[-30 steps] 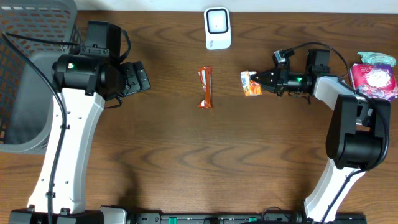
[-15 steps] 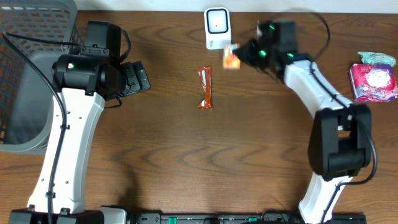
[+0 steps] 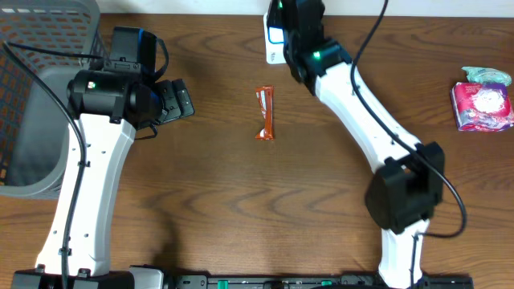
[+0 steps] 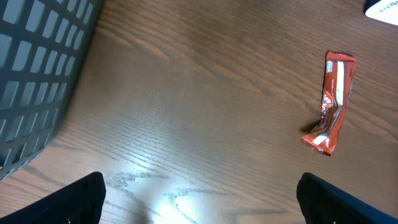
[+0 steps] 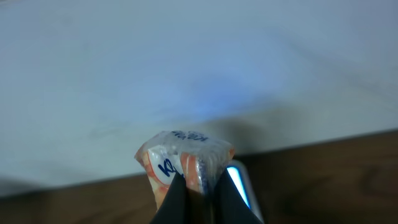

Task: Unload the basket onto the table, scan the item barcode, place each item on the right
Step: 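Hold the Kleenex pack up to the white scanner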

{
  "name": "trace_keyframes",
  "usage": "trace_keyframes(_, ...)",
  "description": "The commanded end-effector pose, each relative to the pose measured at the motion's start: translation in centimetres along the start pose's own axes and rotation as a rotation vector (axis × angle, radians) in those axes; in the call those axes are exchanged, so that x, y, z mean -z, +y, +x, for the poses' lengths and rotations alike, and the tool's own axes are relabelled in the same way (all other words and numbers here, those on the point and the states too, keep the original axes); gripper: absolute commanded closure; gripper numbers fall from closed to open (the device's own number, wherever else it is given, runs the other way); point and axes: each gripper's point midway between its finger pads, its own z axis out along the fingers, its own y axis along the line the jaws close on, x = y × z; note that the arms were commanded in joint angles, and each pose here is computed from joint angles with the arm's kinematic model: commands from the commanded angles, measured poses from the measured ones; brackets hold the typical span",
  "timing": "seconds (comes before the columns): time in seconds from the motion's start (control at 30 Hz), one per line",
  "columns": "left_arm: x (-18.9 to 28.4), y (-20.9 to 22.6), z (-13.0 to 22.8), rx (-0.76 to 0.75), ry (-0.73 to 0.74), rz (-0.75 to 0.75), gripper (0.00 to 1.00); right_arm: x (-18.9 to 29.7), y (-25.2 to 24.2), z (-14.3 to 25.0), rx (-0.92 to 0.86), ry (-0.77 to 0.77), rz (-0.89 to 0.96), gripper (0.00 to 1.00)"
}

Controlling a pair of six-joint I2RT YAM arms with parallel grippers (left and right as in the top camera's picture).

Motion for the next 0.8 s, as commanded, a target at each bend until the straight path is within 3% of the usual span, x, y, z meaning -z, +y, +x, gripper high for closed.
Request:
trace_keyframes(0.0,0.3,0.3,0.0,-0.002,-0.009,-0.007,0.02,-3.4,-1.6,2.2,0.132,0.028,0.11,0.99)
trace_keyframes(0.4,0.3,0.3,0.0,-0.002,-0.009,-0.007,0.02,-7.4,-2.7,8.1,0.328,0.156,0.171,0.99)
trace_keyframes(0.6,0.3,0.3,0.0,-0.002,-0.009,-0.007,0.02,-7.4,-3.7,7.9,0.328,0.165,0.198,0.99)
trace_keyframes(0.77,0.3,0.3,0.0,-0.002,-0.009,-0.007,0.02,-6.1,-6.9,4.7,0.293,0.114,0.38,0.99)
